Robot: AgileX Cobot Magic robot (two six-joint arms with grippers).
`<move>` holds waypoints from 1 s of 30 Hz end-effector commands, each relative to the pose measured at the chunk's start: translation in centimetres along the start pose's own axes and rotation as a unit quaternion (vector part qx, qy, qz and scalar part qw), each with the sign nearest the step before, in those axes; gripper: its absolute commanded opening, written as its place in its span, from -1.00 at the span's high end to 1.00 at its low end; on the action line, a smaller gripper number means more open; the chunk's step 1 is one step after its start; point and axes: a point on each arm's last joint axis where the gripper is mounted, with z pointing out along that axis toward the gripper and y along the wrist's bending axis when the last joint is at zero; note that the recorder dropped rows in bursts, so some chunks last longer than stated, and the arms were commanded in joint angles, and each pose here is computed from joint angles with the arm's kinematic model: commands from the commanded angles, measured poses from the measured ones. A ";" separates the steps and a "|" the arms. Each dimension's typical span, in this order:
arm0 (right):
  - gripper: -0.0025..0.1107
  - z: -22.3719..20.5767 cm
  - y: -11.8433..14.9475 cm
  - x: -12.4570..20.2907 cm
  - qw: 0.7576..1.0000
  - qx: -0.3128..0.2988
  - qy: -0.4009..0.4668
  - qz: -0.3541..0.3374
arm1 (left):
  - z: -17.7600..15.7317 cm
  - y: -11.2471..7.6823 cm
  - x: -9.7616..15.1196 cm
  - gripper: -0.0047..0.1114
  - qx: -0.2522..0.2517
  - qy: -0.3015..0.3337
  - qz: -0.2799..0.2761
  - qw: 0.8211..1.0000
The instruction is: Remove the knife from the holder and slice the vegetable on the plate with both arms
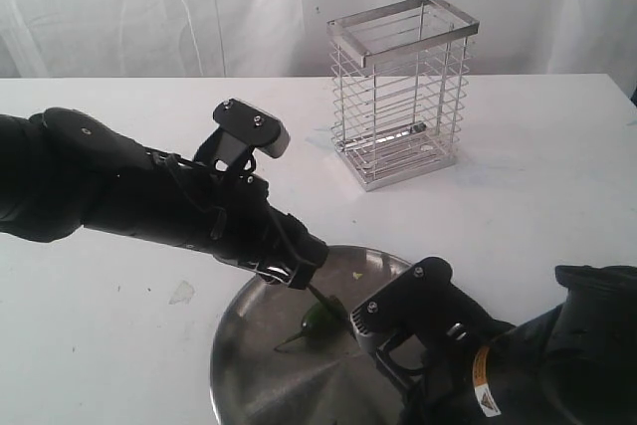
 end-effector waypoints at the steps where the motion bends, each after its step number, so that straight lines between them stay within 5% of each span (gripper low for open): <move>1: 0.96 -0.1 0.0 -0.4 0.999 -0.002 -0.013 0.030 | -0.2 -0.3 0.2 -0.14 0.016 0.003 -0.012 1.000; 30: 0.96 -0.1 0.2 -0.4 0.998 -0.013 -0.014 0.065 | -0.2 -0.1 0.1 -0.14 0.001 -0.002 -0.013 1.000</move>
